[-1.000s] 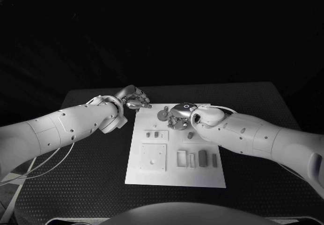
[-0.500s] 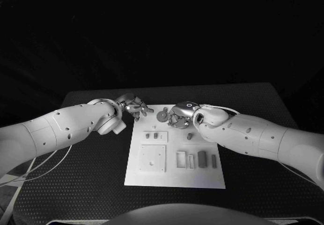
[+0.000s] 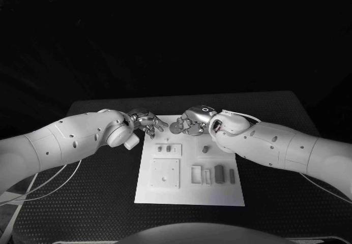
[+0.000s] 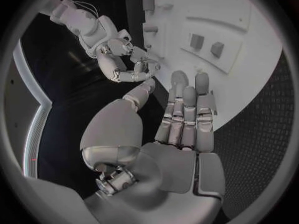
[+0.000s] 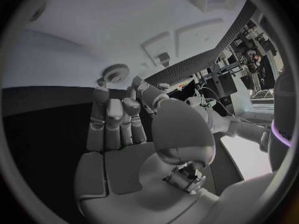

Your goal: Assemble the parts on the task board

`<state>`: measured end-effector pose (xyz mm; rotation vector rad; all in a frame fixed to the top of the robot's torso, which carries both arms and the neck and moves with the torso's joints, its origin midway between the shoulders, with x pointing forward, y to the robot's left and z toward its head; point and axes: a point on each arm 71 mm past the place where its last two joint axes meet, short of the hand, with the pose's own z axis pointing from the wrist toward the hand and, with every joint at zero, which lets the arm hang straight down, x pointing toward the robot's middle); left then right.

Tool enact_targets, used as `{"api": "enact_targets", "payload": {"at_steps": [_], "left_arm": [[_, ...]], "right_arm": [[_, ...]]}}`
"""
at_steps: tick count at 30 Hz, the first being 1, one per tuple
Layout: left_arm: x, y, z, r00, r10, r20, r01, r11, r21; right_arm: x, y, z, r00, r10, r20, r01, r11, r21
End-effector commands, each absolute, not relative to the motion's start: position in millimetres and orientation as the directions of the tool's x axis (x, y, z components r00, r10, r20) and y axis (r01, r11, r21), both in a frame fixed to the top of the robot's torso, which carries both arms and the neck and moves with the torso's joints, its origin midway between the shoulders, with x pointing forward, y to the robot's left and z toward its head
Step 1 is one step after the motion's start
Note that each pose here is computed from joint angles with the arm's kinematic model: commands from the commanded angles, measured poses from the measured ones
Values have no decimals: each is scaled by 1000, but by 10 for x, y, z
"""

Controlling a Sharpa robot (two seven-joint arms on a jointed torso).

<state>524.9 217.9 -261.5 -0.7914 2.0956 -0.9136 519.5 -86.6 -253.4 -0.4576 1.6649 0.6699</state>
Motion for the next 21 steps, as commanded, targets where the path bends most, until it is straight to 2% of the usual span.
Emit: {"api": "enact_targets", "payload": {"at_steps": [1,13,21], "left_arm": [[5210,2107,-2630,-596,-758,-265,-301,517,-801],[5181,1966,-2620,-616,-767,-181,-334,462,-822],[5190,1929,-2607,-590,-789,-173,-341,437,-833]], "right_arm": [[5186,-852,-2481,-192,105,-976,-625,753,204],[5153,-768,-2430,-193,128,-973,-639,736,223],[5130,-715,-2425,-200,128,-971,-647,727,229]]}}
